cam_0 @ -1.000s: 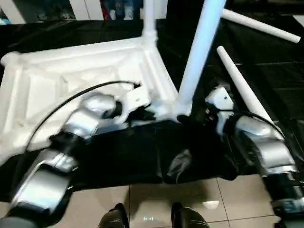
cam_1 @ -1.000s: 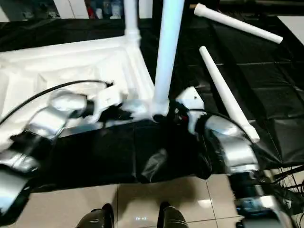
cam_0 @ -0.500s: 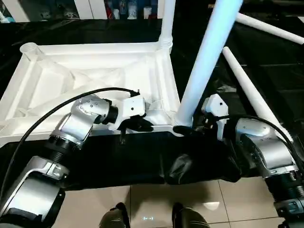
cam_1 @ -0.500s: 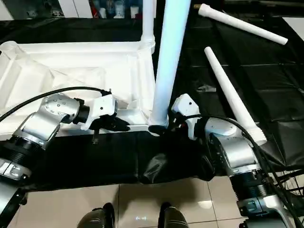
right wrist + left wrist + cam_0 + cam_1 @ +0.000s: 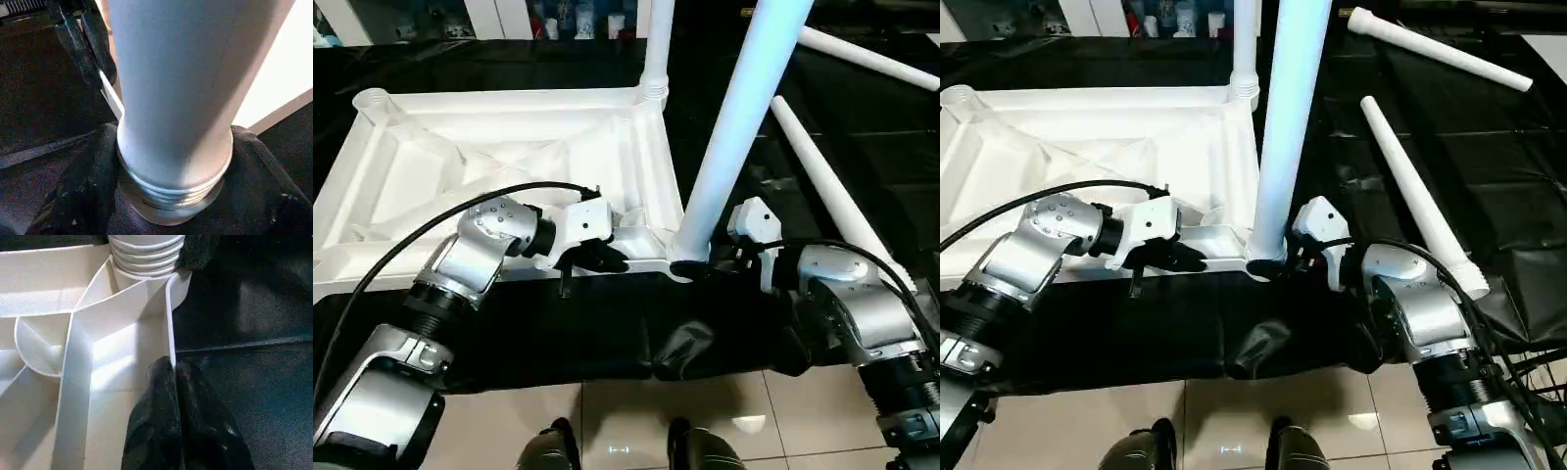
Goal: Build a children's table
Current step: Rotate leg to tighten
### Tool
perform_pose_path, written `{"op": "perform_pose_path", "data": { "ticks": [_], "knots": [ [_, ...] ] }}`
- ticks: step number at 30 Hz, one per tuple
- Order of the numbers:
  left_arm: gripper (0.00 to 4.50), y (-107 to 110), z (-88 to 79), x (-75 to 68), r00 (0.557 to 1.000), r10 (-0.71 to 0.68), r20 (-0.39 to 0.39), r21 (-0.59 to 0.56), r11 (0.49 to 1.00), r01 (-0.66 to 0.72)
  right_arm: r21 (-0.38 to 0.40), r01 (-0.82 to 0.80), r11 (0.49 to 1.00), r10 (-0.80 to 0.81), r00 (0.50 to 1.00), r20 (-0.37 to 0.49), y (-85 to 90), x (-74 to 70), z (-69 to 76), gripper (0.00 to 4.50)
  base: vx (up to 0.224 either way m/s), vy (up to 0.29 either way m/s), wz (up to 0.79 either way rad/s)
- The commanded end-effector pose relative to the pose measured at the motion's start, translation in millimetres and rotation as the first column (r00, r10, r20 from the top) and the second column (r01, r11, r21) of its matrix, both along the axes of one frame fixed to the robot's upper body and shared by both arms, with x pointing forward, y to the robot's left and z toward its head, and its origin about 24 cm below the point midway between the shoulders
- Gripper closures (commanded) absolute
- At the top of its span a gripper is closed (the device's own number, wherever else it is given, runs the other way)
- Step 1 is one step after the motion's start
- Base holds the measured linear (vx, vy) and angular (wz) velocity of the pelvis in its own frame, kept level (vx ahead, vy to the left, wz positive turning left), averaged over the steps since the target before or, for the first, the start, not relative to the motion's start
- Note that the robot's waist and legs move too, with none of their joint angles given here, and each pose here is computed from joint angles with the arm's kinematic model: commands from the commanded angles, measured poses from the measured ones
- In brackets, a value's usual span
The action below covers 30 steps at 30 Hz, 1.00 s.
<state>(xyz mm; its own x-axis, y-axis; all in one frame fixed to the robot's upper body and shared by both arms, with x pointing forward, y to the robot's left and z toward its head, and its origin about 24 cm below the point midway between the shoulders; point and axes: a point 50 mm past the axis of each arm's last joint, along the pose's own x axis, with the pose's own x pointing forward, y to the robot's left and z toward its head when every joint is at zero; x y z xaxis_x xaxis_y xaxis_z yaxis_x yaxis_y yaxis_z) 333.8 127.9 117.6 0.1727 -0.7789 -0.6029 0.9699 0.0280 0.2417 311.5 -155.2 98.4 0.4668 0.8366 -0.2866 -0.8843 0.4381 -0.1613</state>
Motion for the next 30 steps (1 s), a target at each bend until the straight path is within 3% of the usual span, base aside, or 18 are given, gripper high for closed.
{"op": "perform_pose_path", "data": {
  "ticks": [1, 7, 11, 14, 16, 17, 19, 20, 21, 22, 23, 26, 30],
  "knots": [
    [4.50, 3.9, -36.1, -14.4, 0.989, -0.026, -0.143, 0.121, 0.992, 0.044, 0.007, -0.005, 1.000, 0.005, 1.000, 0.006, -0.9, 0.4, 1.3, 1.82, 0.000, 0.000, 0.00],
    [4.50, 5.2, -37.7, -13.6, 0.989, 0.000, -0.149, 0.115, 0.993, 0.017, 0.019, 0.005, 1.000, -0.005, 1.000, -0.001, 2.3, -2.6, -5.1, 1.83, 0.000, 0.000, 0.00],
    [4.50, -0.4, -37.9, -0.7, 0.987, 0.122, -0.100, 0.074, 0.991, -0.115, 0.071, 0.191, 0.979, -0.189, 0.981, -0.036, 3.2, 5.4, -17.8, 1.83, 0.000, 0.000, 0.00],
    [4.50, -7.5, -38.5, 11.1, 0.972, 0.229, -0.057, 0.042, 0.973, -0.227, 0.112, 0.361, 0.926, -0.355, 0.932, -0.071, 7.2, 11.2, -28.7, 1.83, -0.038, 0.001, 0.02],
    [4.50, -16.3, -38.6, 15.6, 0.965, 0.259, -0.049, 0.022, 0.966, -0.258, 0.139, 0.501, 0.854, -0.489, 0.865, -0.110, 12.0, 16.7, -34.9, 1.84, -0.056, 0.006, 0.03],
    [4.50, -25.9, -37.6, 19.1, 0.958, 0.282, -0.045, -0.007, 0.959, -0.282, 0.146, 0.611, 0.778, -0.593, 0.791, -0.152, 16.5, 21.3, -39.9, 1.84, -0.054, 0.008, 0.02],
    [4.50, -30.3, -37.0, 20.5, 0.957, 0.288, -0.041, -0.019, 0.957, -0.289, 0.148, 0.652, 0.744, -0.630, 0.757, -0.173, 18.4, 23.2, -41.3, 1.84, -0.054, 0.010, -0.03],
    [4.50, -41.3, -36.5, 22.8, 0.957, 0.289, -0.019, -0.031, 0.957, -0.290, 0.177, 0.738, 0.652, -0.698, 0.674, -0.242, 24.8, 28.0, -42.7, 1.84, -0.054, 0.012, -0.05],
    [4.50, -47.3, -36.4, 24.2, 0.956, 0.292, -0.004, -0.037, 0.956, -0.292, 0.192, 0.778, 0.598, -0.725, 0.627, -0.284, 28.9, 30.5, -43.8, 1.84, 0.000, 0.000, 0.00],
    [4.50, -47.3, -36.4, 24.2, 0.956, 0.292, -0.004, -0.037, 0.956, -0.292, 0.192, 0.778, 0.598, -0.725, 0.627, -0.284, 28.9, 30.5, -43.8, 1.84, 0.000, 0.000, 0.00],
    [4.50, -54.7, -36.9, 26.0, 0.954, 0.298, 0.017, -0.041, 0.954, -0.297, 0.196, 0.827, 0.527, -0.756, 0.562, -0.336, 34.5, 33.1, -46.2, 1.84, 0.000, 0.000, 0.00],
    [4.50, -64.7, -37.5, 26.0, 0.961, 0.274, 0.033, -0.047, 0.961, -0.272, 0.167, 0.820, 0.547, -0.764, 0.571, -0.300, 45.6, 35.0, -48.3, 1.84, 0.000, 0.000, 0.00],
    [4.50, -67.2, -38.3, 25.8, 0.966, 0.254, 0.046, -0.043, 0.967, -0.252, 0.161, 0.811, 0.562, -0.765, 0.584, -0.271, 48.1, 36.0, -48.6, 1.84, 0.000, 0.000, 0.00]
  ]
}}
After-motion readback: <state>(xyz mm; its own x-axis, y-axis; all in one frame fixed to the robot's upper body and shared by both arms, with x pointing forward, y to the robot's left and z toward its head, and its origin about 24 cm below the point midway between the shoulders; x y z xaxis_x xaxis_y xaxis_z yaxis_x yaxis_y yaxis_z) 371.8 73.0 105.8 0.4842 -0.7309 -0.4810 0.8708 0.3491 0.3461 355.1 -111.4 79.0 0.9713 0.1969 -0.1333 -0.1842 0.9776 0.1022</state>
